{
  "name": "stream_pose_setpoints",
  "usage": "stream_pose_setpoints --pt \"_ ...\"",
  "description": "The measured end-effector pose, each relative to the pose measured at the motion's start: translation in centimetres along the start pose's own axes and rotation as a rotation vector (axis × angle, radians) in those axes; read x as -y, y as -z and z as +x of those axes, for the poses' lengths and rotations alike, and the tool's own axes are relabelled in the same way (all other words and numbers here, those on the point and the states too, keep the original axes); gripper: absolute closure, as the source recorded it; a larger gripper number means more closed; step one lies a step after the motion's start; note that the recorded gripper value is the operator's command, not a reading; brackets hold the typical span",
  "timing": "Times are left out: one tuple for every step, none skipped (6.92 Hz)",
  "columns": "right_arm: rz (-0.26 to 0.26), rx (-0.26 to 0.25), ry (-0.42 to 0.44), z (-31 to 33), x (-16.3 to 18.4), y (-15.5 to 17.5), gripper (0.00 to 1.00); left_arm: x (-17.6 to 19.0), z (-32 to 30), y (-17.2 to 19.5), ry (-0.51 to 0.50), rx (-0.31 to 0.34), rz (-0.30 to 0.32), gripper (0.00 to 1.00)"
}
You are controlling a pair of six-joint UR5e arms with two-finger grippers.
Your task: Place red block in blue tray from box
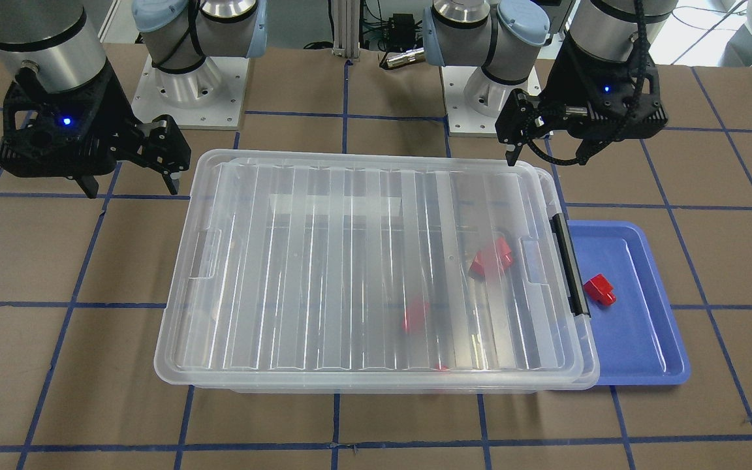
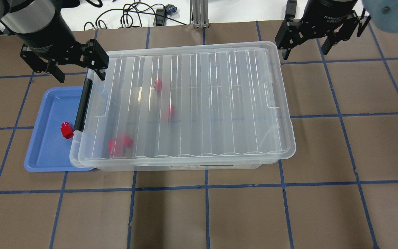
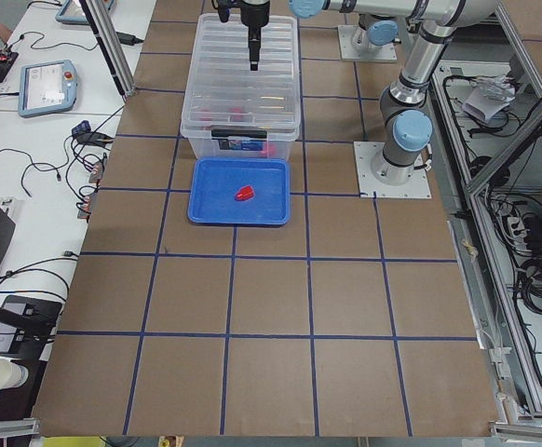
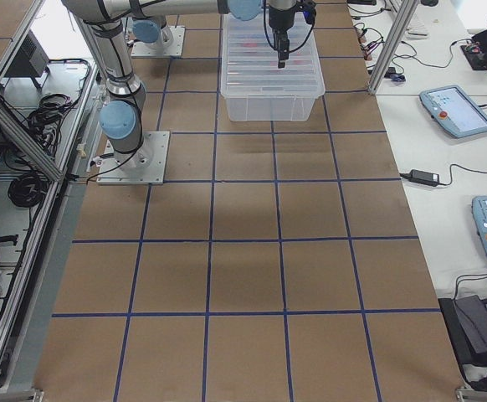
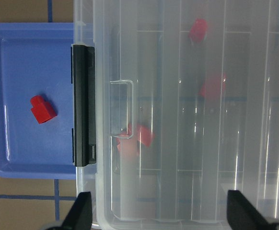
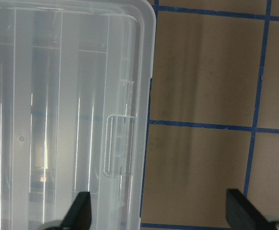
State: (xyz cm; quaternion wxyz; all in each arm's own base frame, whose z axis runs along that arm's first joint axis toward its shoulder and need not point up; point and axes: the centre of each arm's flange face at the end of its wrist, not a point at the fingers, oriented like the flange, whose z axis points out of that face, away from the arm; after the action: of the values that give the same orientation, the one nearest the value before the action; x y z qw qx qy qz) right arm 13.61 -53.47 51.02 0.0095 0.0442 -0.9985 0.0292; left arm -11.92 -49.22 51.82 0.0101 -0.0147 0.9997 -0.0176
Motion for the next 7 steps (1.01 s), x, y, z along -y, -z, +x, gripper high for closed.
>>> stream_pose_setpoints --pt "0.0 0.0 0.0 0.0 0.0 0.0 0.0 0.0 0.0 0.0 0.004 -0.002 -0.001 0.0" --pt "0.0 0.0 -0.001 0.0 0.0 0.0 0.0 0.0 0.1 -0.1 0.005 -0.002 -0.002 0.0" --pt "0.0 0.0 -0.001 0.1 0.0 0.0 0.0 0.0 0.1 -0.3 0.005 -0.002 -0.006 0.0" --pt "0.0 0.0 -0.001 0.1 0.0 0.0 0.0 -0.1 0.1 -0.6 0.005 -0.001 -0.017 0.0" --pt "0.0 0.0 -0.001 0.1 0.0 0.0 0.0 -0.1 0.1 -0.8 0.007 0.0 -0.03 0.0" --pt "0.0 0.0 -0.002 0.1 0.0 0.0 0.0 0.1 0.0 -1.1 0.01 0.003 -0.041 0.0" --pt "0.0 0.0 -0.002 0.1 0.0 0.0 0.0 0.5 -0.2 -1.5 0.012 0.009 -0.05 0.0"
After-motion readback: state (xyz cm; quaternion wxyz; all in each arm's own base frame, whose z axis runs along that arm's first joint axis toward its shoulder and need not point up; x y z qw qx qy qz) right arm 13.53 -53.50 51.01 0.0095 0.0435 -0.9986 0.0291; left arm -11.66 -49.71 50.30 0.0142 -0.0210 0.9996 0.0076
